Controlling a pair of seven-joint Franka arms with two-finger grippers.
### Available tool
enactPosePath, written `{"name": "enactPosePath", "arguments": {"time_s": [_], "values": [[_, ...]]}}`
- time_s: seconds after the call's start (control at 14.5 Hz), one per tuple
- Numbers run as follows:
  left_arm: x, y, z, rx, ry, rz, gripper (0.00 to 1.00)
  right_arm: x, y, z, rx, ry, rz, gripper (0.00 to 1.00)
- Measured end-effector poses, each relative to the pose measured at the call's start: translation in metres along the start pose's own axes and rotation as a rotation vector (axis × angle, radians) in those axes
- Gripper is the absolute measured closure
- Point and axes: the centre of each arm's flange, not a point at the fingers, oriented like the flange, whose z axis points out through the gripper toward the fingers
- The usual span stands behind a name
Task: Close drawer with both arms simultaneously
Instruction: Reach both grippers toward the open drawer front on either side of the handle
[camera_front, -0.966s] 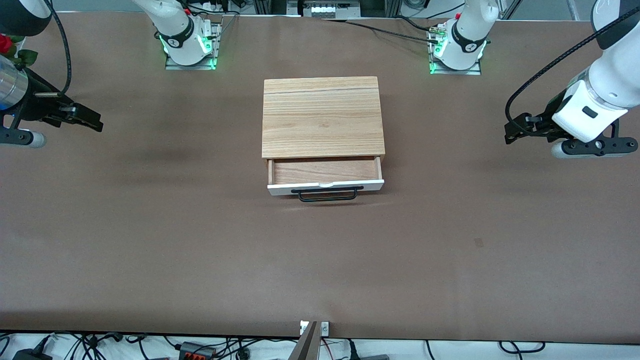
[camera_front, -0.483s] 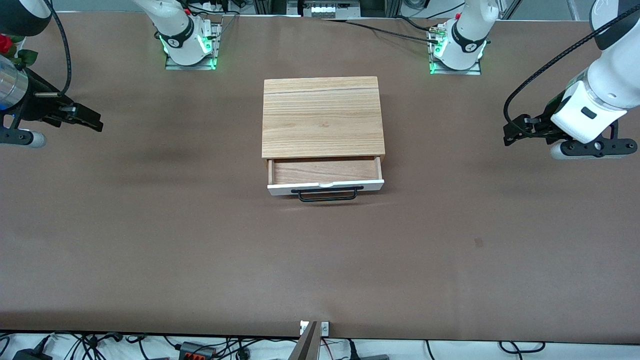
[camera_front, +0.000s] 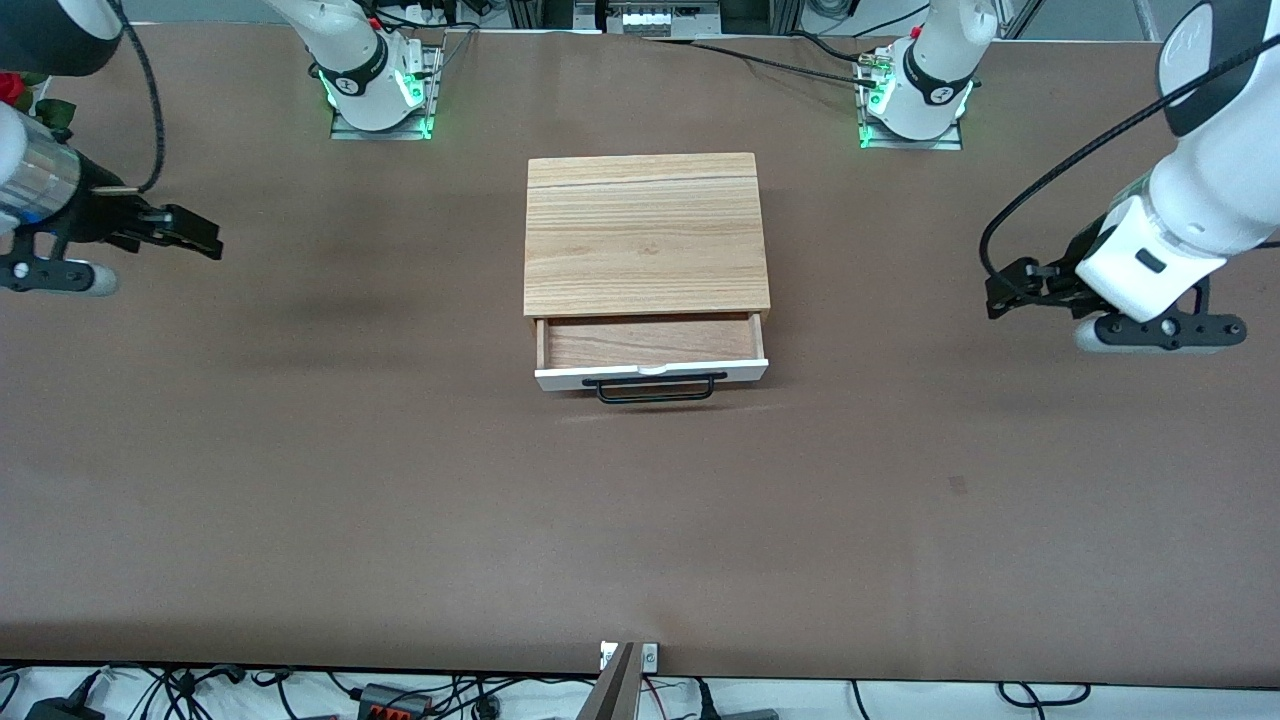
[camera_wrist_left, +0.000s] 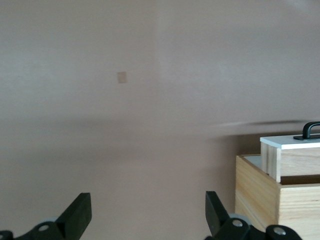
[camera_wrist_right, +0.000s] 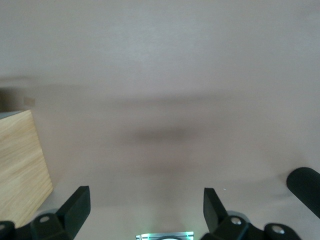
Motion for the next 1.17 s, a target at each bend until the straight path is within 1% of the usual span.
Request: {"name": "enactPosePath", "arguments": {"time_s": [0.07, 0.21, 0.28, 0.41, 0.48, 0.55, 0.62, 0.69, 0.9, 0.97, 1.03, 1.17], "values": [[0.007, 0.009, 0.012, -0.024, -0.012, 0.007, 0.0, 0.004, -0.017, 0.006, -0.003, -0.003, -0.028, 0.0], [0.024, 0.039, 0.043, -0.055, -0.017, 0.041, 0.0, 0.018, -0.059, 0.021, -0.009, 0.017, -0.096, 0.0], [0.032, 0.058, 0.061, -0.061, -0.019, 0.066, 0.0, 0.028, -0.082, 0.029, -0.01, 0.032, -0.129, 0.0], [0.041, 0.101, 0.098, -0.067, -0.025, 0.116, 0.0, 0.045, -0.121, 0.046, -0.012, 0.046, -0.18, 0.0], [0.044, 0.121, 0.116, -0.069, -0.026, 0.136, 0.0, 0.054, -0.138, 0.055, -0.008, 0.066, -0.201, 0.0], [0.045, 0.137, 0.132, -0.071, -0.028, 0.154, 0.0, 0.063, -0.154, 0.063, 0.01, 0.093, -0.212, 0.0], [0.047, 0.149, 0.148, -0.072, -0.028, 0.167, 0.0, 0.07, -0.169, 0.073, 0.052, 0.118, -0.206, 0.0], [0.05, 0.156, 0.163, -0.075, -0.025, 0.174, 0.0, 0.077, -0.182, 0.083, 0.11, 0.127, -0.184, 0.0], [0.061, 0.158, 0.201, -0.09, -0.024, 0.161, 0.0, 0.099, -0.207, 0.117, 0.296, 0.138, -0.112, 0.0], [0.063, 0.159, 0.212, -0.104, -0.035, 0.153, 0.0, 0.105, -0.216, 0.129, 0.339, 0.15, -0.094, 0.0], [0.064, 0.16, 0.221, -0.114, -0.048, 0.147, 0.0, 0.109, -0.229, 0.141, 0.367, 0.168, -0.087, 0.0], [0.063, 0.164, 0.233, -0.14, -0.073, 0.134, 0.0, 0.111, -0.265, 0.163, 0.393, 0.225, -0.1, 0.0]]}}
